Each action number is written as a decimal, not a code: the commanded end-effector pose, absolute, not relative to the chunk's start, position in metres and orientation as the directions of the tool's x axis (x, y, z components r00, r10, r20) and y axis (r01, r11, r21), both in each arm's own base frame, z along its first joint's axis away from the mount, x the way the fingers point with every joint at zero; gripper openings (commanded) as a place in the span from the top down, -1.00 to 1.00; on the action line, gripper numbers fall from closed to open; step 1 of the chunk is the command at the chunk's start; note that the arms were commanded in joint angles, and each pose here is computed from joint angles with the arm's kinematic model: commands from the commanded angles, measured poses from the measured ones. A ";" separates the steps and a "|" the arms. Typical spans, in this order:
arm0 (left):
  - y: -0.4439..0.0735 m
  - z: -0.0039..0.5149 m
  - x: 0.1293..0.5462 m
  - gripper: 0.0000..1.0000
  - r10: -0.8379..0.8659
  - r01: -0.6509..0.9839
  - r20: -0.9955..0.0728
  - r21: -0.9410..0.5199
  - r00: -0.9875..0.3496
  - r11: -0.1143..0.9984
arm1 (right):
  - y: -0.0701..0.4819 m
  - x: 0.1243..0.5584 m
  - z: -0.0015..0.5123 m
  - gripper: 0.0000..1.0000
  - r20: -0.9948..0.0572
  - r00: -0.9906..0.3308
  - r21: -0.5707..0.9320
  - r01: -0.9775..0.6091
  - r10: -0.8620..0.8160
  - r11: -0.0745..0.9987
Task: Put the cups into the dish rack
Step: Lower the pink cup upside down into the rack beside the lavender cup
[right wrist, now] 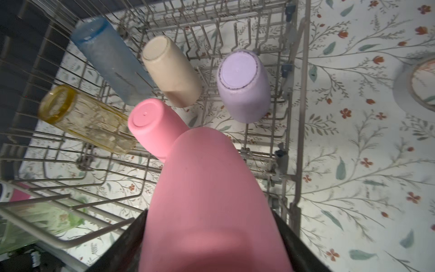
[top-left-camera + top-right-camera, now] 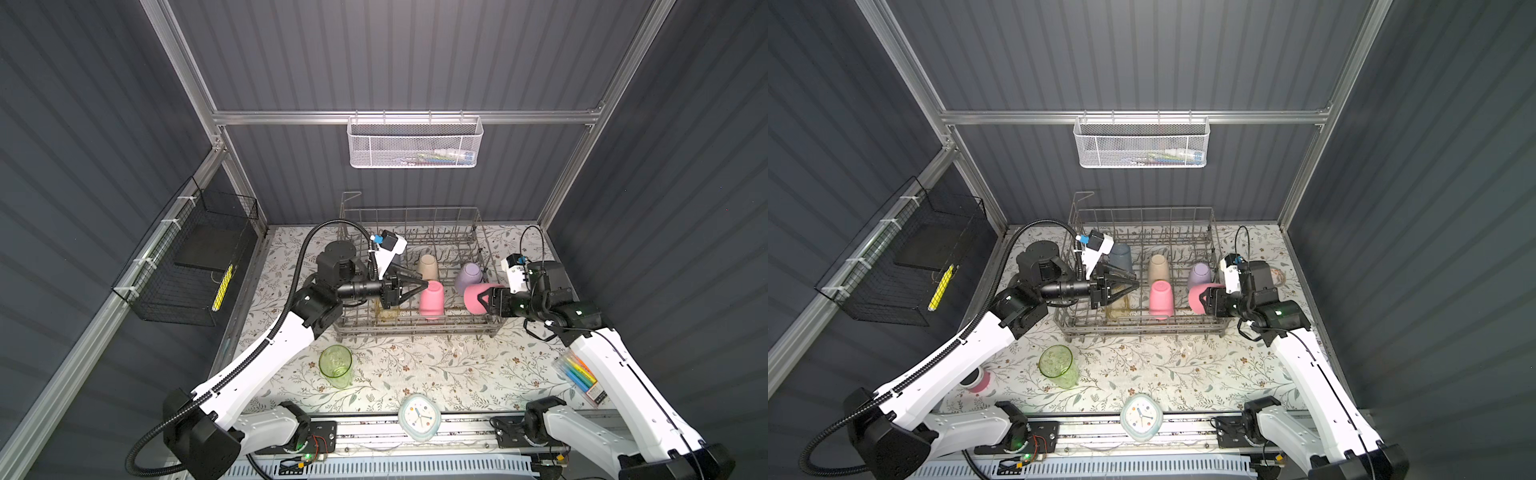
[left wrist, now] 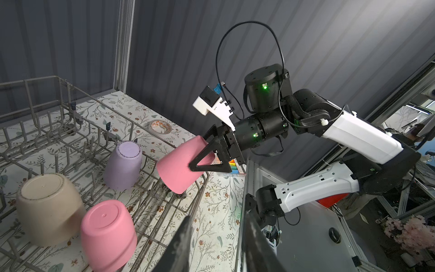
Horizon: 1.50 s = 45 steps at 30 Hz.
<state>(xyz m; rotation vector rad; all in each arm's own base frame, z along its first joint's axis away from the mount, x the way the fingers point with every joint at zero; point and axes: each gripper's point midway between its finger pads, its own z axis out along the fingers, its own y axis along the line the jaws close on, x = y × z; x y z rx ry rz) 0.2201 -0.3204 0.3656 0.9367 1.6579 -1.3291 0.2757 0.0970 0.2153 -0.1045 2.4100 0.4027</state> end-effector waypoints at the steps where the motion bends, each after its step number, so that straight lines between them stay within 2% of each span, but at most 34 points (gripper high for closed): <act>1: -0.320 0.356 0.222 0.25 0.085 0.902 -0.908 -0.389 -0.409 0.187 | 0.082 0.281 0.218 -0.11 -0.657 -0.754 0.138 -0.148 -0.021 0.979; 15: -0.322 0.349 0.224 0.26 0.102 0.900 -0.904 -0.393 -0.416 0.187 | 0.081 0.301 0.202 -0.12 -0.621 -0.780 0.034 -0.134 -0.084 0.990; 45: -0.323 0.338 0.224 0.28 0.131 0.900 -0.898 -0.393 -0.420 0.191 | 0.101 0.320 0.172 -0.13 -0.569 -0.814 0.033 -0.166 -0.118 0.986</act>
